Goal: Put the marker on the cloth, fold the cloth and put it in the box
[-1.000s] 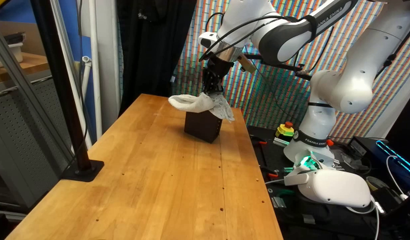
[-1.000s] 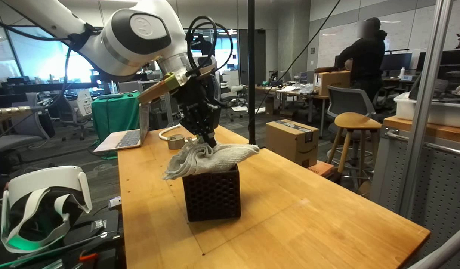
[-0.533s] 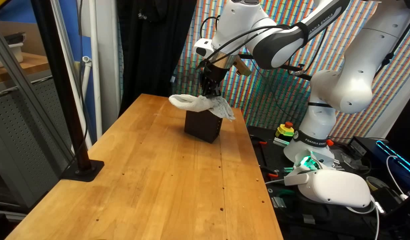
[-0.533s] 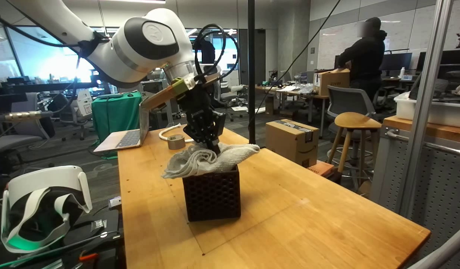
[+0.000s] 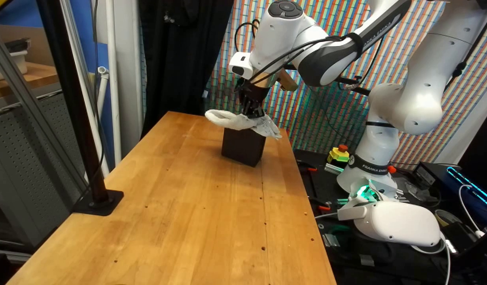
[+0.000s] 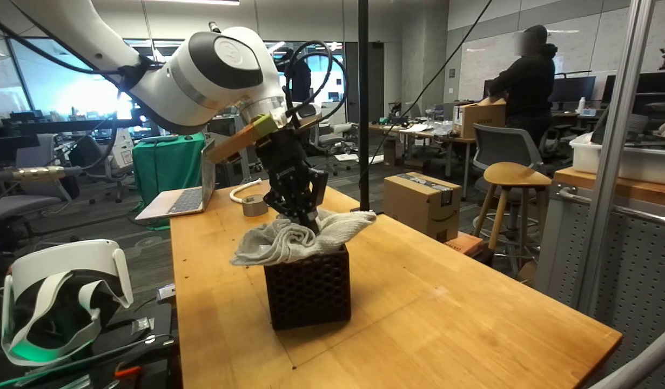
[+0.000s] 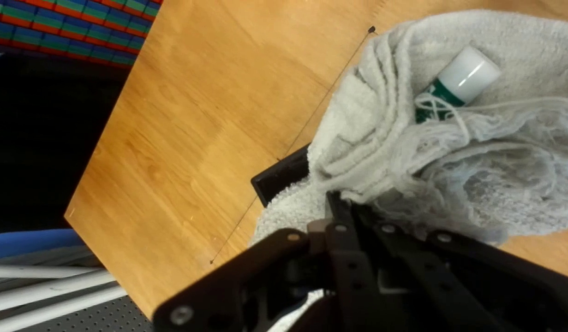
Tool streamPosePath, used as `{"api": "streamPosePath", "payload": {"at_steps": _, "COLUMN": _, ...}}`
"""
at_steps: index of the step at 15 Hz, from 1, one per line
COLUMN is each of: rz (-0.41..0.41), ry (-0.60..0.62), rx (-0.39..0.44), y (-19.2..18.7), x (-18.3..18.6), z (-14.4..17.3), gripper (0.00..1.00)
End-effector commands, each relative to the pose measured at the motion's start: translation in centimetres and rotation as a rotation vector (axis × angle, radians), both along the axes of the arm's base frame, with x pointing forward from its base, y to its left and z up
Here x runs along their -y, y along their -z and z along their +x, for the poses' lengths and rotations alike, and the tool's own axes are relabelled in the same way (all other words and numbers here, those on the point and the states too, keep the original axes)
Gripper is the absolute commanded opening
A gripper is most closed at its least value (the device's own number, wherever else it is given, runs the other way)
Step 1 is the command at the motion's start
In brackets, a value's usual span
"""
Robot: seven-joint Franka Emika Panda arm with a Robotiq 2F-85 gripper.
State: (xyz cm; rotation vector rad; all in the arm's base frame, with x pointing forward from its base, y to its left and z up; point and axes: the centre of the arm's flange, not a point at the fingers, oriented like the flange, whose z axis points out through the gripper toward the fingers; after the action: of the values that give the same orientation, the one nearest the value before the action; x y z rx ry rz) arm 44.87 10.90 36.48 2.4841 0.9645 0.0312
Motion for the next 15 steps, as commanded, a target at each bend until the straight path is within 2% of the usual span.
{"api": "streamPosePath", "payload": {"at_steps": 1, "rz": -0.025, "ry": -0.013, "rx": -0.032, "y": 1.0, "x": -0.4, "z": 0.5, "gripper": 0.07}}
{"api": "streamPosePath", "payload": {"at_steps": 6, "rz": -0.013, "ry": -0.025, "rx": -0.066, "y": 2.4, "x": -0.8, "z": 0.3, "gripper": 0.06}}
{"api": "streamPosePath", "payload": {"at_steps": 11, "rz": 0.035, "ry": -0.035, "rx": -0.15, "y": 8.1, "x": -3.0, "z": -0.2, "gripper": 0.06}}
{"api": "streamPosePath", "payload": {"at_steps": 15, "rz": 0.035, "ry": -0.044, "rx": -0.182, "y": 9.5, "x": -4.3, "z": -0.1, "gripper": 0.07}}
